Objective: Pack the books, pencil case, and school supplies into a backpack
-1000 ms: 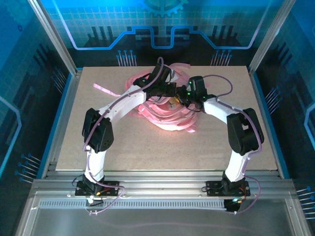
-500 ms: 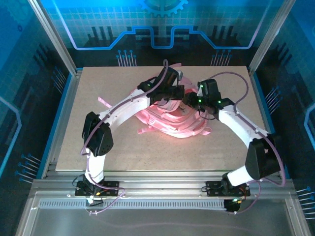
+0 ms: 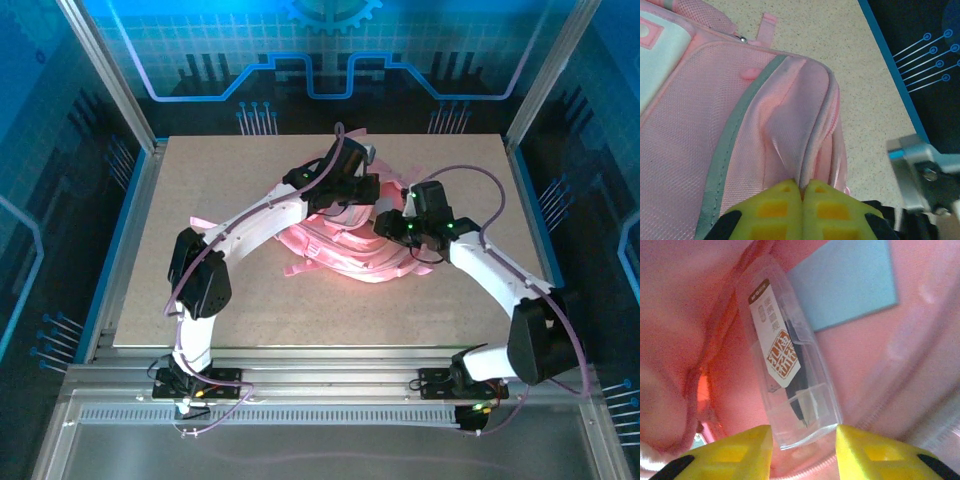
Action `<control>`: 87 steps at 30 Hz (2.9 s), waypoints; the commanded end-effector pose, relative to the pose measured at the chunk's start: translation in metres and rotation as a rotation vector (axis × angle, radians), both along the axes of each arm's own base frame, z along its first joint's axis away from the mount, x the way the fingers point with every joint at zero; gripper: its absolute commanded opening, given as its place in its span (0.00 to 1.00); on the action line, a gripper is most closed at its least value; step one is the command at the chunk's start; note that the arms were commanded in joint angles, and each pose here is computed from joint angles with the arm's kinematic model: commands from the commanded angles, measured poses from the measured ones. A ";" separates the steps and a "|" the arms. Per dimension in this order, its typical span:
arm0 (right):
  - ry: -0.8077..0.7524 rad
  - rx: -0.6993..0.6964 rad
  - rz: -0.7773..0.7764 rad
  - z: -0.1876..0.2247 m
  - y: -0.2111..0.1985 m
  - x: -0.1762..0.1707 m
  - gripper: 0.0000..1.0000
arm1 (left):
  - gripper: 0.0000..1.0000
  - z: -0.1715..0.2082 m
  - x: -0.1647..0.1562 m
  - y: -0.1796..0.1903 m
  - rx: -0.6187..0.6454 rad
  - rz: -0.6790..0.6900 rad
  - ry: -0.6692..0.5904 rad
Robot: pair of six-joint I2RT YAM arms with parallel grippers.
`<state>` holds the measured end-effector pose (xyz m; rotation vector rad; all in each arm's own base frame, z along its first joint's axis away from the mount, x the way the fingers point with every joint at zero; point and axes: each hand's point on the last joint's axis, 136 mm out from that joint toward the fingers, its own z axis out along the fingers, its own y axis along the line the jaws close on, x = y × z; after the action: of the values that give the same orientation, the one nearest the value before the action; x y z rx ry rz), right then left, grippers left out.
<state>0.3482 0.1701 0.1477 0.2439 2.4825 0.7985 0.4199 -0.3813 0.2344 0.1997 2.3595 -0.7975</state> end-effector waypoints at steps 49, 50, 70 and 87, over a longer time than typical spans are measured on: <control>0.212 -0.278 -0.265 -0.012 0.096 -0.028 0.80 | 0.41 -0.140 -0.002 0.196 0.024 0.477 0.115; 0.218 -0.320 -0.285 -0.014 0.094 -0.026 0.81 | 0.37 -0.142 -0.002 0.193 0.005 0.471 0.121; 0.280 -0.938 -0.303 -0.052 0.062 -0.010 0.99 | 0.39 -0.147 -0.004 0.191 -0.045 0.473 0.126; 0.231 -0.575 -0.125 -0.066 0.066 -0.026 0.39 | 0.41 -0.136 0.009 0.193 -0.050 0.486 0.121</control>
<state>0.3069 0.2270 0.0771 0.3162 2.7814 -0.1432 0.4161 -0.1888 0.0886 -0.4416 2.3856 -0.6482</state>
